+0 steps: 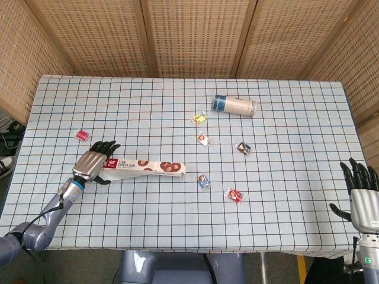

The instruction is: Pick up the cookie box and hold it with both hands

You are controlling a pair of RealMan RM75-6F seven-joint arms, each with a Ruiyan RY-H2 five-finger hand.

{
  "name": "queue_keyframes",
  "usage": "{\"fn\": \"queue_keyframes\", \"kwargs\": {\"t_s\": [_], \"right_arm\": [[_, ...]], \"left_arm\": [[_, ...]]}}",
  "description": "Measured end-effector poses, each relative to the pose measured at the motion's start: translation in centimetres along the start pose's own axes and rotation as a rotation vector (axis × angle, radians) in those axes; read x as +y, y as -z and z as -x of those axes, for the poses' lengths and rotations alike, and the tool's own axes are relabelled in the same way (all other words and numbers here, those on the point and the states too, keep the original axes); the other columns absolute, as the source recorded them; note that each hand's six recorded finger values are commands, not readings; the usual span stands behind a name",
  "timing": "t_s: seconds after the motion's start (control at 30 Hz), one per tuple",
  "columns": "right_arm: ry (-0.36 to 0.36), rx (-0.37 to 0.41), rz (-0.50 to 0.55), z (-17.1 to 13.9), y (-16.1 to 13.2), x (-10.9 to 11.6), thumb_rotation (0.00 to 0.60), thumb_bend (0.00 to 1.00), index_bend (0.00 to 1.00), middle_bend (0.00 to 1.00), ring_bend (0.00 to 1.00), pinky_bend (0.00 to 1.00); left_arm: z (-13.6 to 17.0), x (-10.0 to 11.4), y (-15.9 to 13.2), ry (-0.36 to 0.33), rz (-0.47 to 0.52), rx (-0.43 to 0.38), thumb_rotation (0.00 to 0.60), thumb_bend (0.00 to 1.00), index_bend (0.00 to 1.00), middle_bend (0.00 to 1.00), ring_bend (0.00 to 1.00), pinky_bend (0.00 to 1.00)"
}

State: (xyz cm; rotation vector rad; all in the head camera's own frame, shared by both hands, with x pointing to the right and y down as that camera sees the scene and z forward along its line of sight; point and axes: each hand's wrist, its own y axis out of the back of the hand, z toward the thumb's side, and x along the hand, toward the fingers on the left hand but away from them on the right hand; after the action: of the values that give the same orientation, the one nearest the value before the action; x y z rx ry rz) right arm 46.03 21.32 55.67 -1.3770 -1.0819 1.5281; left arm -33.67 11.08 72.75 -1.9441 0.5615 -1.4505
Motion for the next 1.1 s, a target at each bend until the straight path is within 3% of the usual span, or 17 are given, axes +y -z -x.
{"fn": "queue_keyframes", "kwargs": {"t_s": [0.23, 0.37, 0.43, 0.5, 0.6, 0.77, 1.1], "right_arm": [[-0.008, -0.008, 0.000, 0.2, 0.3, -0.4, 0.600, 0.00, 0.00, 0.00, 0.00, 0.00], [-0.004, -0.009, 0.003, 0.3, 0.3, -0.3, 0.600, 0.00, 0.00, 0.00, 0.00, 0.00], [-0.004, -0.010, 0.006, 0.3, 0.4, -0.3, 0.600, 0.00, 0.00, 0.00, 0.00, 0.00], [-0.004, -0.011, 0.010, 0.3, 0.4, -0.3, 0.600, 0.00, 0.00, 0.00, 0.00, 0.00], [-0.004, -0.013, 0.012, 0.3, 0.5, -0.3, 0.600, 0.00, 0.00, 0.00, 0.00, 0.00], [-0.007, -0.017, 0.012, 0.4, 0.7, -0.3, 0.600, 0.00, 0.00, 0.00, 0.00, 0.00], [-0.010, -0.006, 0.013, 0.2, 0.3, -0.4, 0.600, 0.00, 0.00, 0.00, 0.00, 0.00]], "left_arm": [[-2.4, -1.2, -0.5, 0.026, -0.012, 0.012, 0.600, 0.00, 0.15, 0.07, 0.10, 0.18], [-3.3, -1.6, -1.2, 0.014, -0.020, 0.010, 0.600, 0.02, 0.35, 0.25, 0.25, 0.34], [-3.6, -1.6, -1.4, 0.004, -0.026, 0.007, 0.600, 0.09, 0.47, 0.36, 0.34, 0.43], [-3.7, -1.7, -1.7, -0.006, -0.033, 0.003, 0.600, 0.22, 0.63, 0.49, 0.45, 0.55], [-3.8, -1.3, -2.0, -0.044, -0.039, -0.003, 0.600, 0.35, 0.75, 0.60, 0.54, 0.64], [-3.2, -0.4, -2.5, -0.120, -0.046, -0.036, 0.600, 0.37, 0.77, 0.61, 0.55, 0.65], [-2.1, 1.0, -2.7, -0.167, 0.009, -0.076, 0.600, 0.42, 0.79, 0.62, 0.57, 0.66]]}}
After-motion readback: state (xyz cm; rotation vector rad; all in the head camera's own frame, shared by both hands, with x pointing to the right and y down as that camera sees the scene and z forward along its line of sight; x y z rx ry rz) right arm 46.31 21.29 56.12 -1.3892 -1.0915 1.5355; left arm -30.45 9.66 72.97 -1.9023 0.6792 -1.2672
